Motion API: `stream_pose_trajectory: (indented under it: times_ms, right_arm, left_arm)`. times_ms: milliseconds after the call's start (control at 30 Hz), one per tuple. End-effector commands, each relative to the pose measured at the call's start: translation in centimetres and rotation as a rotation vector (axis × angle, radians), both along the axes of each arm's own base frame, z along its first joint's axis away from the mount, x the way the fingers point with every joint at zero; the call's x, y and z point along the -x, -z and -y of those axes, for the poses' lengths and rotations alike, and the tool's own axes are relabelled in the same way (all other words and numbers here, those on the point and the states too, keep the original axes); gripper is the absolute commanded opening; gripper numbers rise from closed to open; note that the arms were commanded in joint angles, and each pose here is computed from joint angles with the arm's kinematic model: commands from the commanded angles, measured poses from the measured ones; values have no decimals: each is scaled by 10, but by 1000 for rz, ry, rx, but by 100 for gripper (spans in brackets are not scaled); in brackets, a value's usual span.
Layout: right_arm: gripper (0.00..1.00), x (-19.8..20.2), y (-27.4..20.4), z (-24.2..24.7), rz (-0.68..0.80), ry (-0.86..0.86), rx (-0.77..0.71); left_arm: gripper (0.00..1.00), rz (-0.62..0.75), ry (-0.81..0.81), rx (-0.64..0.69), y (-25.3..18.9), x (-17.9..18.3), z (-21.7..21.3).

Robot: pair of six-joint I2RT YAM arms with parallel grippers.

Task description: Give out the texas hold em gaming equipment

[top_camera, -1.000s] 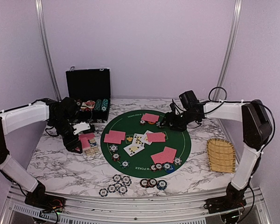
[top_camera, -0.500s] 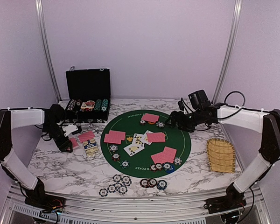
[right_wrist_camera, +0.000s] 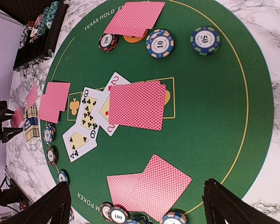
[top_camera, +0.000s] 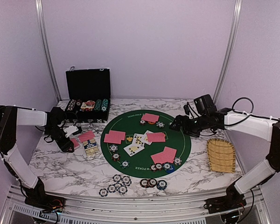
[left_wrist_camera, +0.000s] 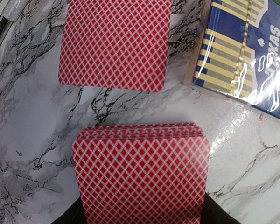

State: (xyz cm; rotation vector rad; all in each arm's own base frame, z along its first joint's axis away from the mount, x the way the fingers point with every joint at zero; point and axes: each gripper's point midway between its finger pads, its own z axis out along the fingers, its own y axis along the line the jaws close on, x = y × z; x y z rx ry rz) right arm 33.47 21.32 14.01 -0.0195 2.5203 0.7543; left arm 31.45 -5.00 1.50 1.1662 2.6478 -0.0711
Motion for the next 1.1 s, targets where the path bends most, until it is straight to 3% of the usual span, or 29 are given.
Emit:
stream_pose_trajectory:
  times_ms: [0,267,1067]
  right_arm:
    - [97,2,-8,7,20,32,17]
    - [98,-1,-17,11,30,41,19]
    - [98,-4,-24,11,49,37,12]
  left_arm:
    - [28,-19,-9,-5,17,6,-2]
    - [59,-12,-3,-7,14,10,-3]
    - [58,-17,2,-34,5,21,-8]
